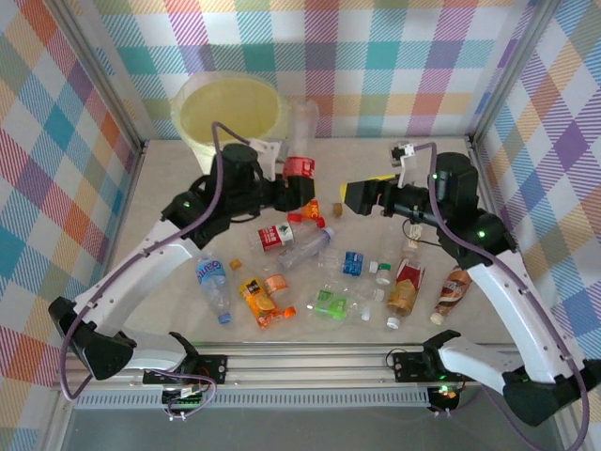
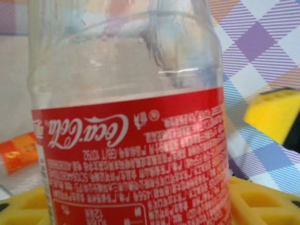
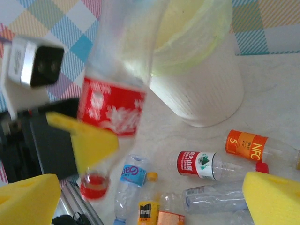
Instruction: Put the plastic bottles in the bin
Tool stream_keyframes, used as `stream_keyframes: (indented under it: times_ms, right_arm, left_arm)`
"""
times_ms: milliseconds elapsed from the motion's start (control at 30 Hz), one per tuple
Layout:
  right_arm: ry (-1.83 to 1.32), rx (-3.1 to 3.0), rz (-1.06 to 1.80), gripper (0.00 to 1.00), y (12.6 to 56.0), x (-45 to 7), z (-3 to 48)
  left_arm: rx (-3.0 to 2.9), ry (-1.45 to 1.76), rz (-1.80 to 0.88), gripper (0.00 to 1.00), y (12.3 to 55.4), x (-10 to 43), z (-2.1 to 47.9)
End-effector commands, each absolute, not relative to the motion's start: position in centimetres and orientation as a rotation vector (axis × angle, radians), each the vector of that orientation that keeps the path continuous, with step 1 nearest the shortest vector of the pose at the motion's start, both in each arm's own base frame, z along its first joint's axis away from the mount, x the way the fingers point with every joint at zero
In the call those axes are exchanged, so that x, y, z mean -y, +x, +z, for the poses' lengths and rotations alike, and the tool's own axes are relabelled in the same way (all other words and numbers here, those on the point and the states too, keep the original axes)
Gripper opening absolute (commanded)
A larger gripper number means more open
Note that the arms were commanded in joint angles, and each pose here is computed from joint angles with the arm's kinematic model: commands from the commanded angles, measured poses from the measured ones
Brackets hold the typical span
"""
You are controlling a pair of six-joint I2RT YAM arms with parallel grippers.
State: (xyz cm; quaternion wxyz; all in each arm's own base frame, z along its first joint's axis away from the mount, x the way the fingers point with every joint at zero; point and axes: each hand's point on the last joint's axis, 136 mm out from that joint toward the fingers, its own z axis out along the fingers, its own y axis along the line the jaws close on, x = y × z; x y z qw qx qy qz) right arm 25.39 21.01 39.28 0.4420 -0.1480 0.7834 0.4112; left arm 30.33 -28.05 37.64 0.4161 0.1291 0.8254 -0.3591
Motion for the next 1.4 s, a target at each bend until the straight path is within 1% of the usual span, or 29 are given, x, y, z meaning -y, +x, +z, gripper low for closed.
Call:
stream_keyframes:
  times_ms: [0, 200, 433, 567, 767, 1000, 1200, 1367]
  right_arm:
    - [-0.466, -1.923, 0.987, 1.0, 23.4, -20.6, 39.7]
    - [-0.489, -1.919, 0.996, 1.0, 21.9, -20.1, 40.4]
    - [-0.48, -1.926, 0.986, 1.0, 21.8, -19.9, 40.1]
    - [-0.471, -1.936, 0.978, 1.0, 21.6, -19.7, 39.6]
    - [-0.468, -1.954, 0.987, 1.0, 21.4, -19.7, 39.0]
    - [-0.46, -1.971, 0.986, 1.0, 21.5, -19.7, 38.6]
    - [-0.452, -1.982, 0.994, 1.0, 21.9, -19.9, 38.4]
    - [-0.445, -1.988, 1.005, 1.0, 22.5, -20.3, 38.4]
  left_arm:
    - [-2.122, 0.354, -0.737, 0.49, 31.5, 25.3, 38.2]
    - [-2.11, 0.333, -0.531, 0.5, 36.2, 21.3, 40.6]
    - [-2.067, 0.282, -0.364, 0.5, 42.6, 17.8, 42.7]
    - [-2.06, 0.262, -0.274, 0.5, 46.0, 16.4, 42.4]
    - [-2.029, 0.232, -0.216, 0.5, 50.1, 14.9, 41.3]
    - [-2.038, 0.212, -0.177, 0.5, 53.6, 12.8, 39.0]
    - [-2.02, 0.181, -0.188, 0.5, 55.5, 11.2, 39.0]
    - [-2.005, 0.176, -0.182, 0.51, 56.5, 11.1, 38.8]
